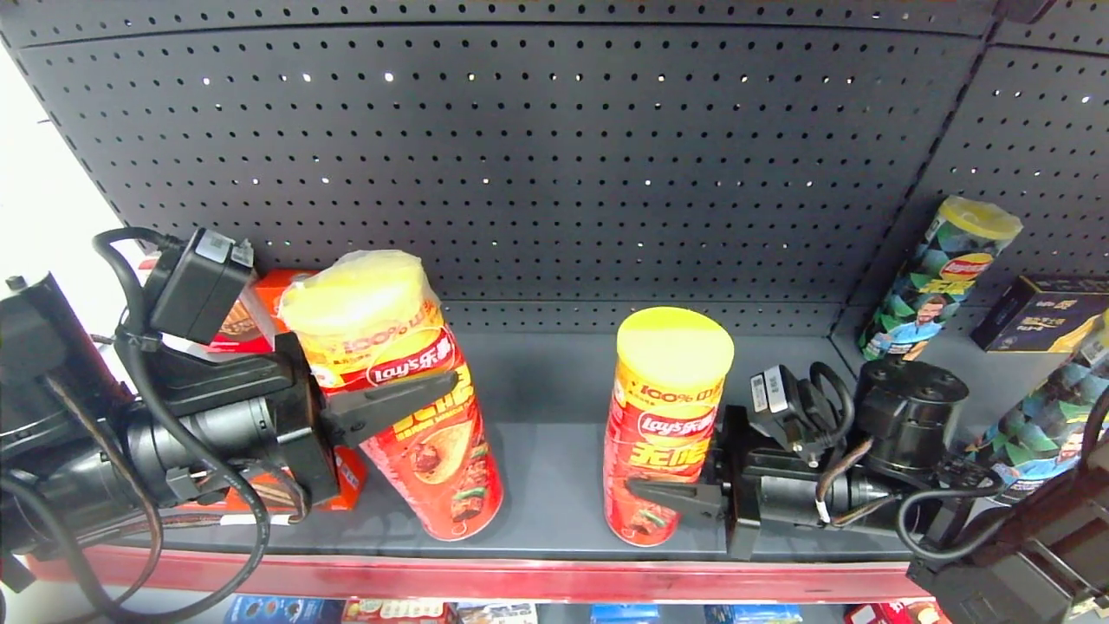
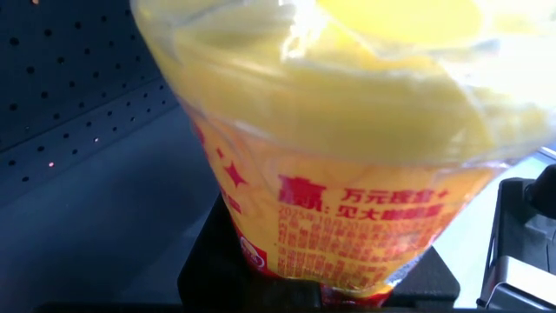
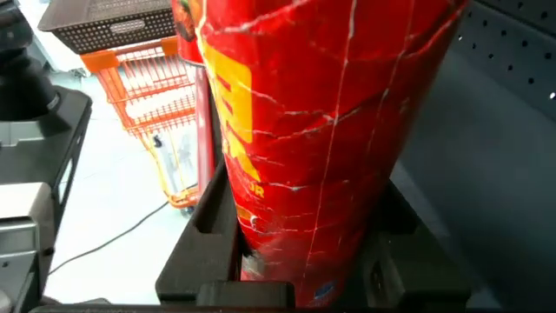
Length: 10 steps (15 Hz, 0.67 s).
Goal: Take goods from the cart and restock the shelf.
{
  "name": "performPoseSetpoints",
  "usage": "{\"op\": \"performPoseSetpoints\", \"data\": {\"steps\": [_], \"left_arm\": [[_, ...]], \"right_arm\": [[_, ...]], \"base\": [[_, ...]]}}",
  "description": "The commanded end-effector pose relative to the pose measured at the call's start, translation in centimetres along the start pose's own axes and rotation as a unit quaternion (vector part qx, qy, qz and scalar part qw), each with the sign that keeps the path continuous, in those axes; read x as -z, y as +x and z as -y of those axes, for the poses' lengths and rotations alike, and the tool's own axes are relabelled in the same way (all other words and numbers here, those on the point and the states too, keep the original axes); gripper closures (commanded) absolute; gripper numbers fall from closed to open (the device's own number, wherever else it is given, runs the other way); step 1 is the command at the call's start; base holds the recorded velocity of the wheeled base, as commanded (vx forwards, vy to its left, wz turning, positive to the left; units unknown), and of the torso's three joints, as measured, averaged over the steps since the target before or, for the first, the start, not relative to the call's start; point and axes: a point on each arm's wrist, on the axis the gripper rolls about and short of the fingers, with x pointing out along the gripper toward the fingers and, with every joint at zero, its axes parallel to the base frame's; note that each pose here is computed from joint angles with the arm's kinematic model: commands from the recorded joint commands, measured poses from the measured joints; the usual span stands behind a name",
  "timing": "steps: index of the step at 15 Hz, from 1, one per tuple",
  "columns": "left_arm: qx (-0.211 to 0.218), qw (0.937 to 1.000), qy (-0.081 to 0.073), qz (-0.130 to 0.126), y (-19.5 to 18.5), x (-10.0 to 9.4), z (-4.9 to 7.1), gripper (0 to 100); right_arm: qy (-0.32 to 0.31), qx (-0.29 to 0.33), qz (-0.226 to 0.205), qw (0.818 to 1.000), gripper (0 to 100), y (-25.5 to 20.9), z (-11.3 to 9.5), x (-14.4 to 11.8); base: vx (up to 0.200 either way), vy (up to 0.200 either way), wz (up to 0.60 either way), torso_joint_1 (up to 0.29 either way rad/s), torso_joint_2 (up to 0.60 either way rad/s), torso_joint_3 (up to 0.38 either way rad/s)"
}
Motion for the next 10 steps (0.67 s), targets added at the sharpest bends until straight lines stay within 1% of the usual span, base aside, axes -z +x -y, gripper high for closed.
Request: {"op": "performPoseSetpoints", "data": {"steps": [1, 2, 4, 8, 9, 10], "left_arm": [[0.000, 1.0000, -0.001, -0.001, 0.0, 0.1, 0.0, 100], [0.000, 1.0000, -0.001, -0.001, 0.0, 0.1, 0.0, 100], [-0.002, 1.0000, -0.002, -0.002, 0.0, 0.2, 0.0, 100], [-0.006, 1.0000, -0.002, -0.002, -0.2, 0.2, -0.2, 100], [-0.006, 1.0000, -0.003, -0.003, -0.2, 0.2, -0.2, 100], [-0.006, 1.0000, -0.005, -0.006, -0.3, 0.4, -0.1, 100]], "right_arm": [[0.002, 0.000, -0.002, 1.000, 100, 0.6, 0.7, 0.7], [0.001, 0.000, -0.001, 1.000, 100, 0.7, 0.7, 0.7], [-0.001, 0.007, 0.000, 1.000, 100, 0.9, 1.6, 1.0], [0.000, 0.015, -0.004, 1.000, 100, 0.6, 1.9, 1.4], [-0.002, 0.016, -0.002, 1.000, 0, 0.5, 1.8, 1.4], [-0.002, 0.017, -0.003, 1.000, 0, 0.5, 1.8, 1.5]], "base": [[0.000, 0.000, 0.00, 0.000, 0.00, 0.000], [0.000, 0.000, 0.00, 0.000, 0.00, 0.000], [0.000, 0.000, 0.00, 0.000, 0.00, 0.000], [0.000, 0.000, 0.00, 0.000, 0.00, 0.000], [0.000, 0.000, 0.00, 0.000, 0.00, 0.000], [0.000, 0.000, 0.00, 0.000, 0.00, 0.000]]}}
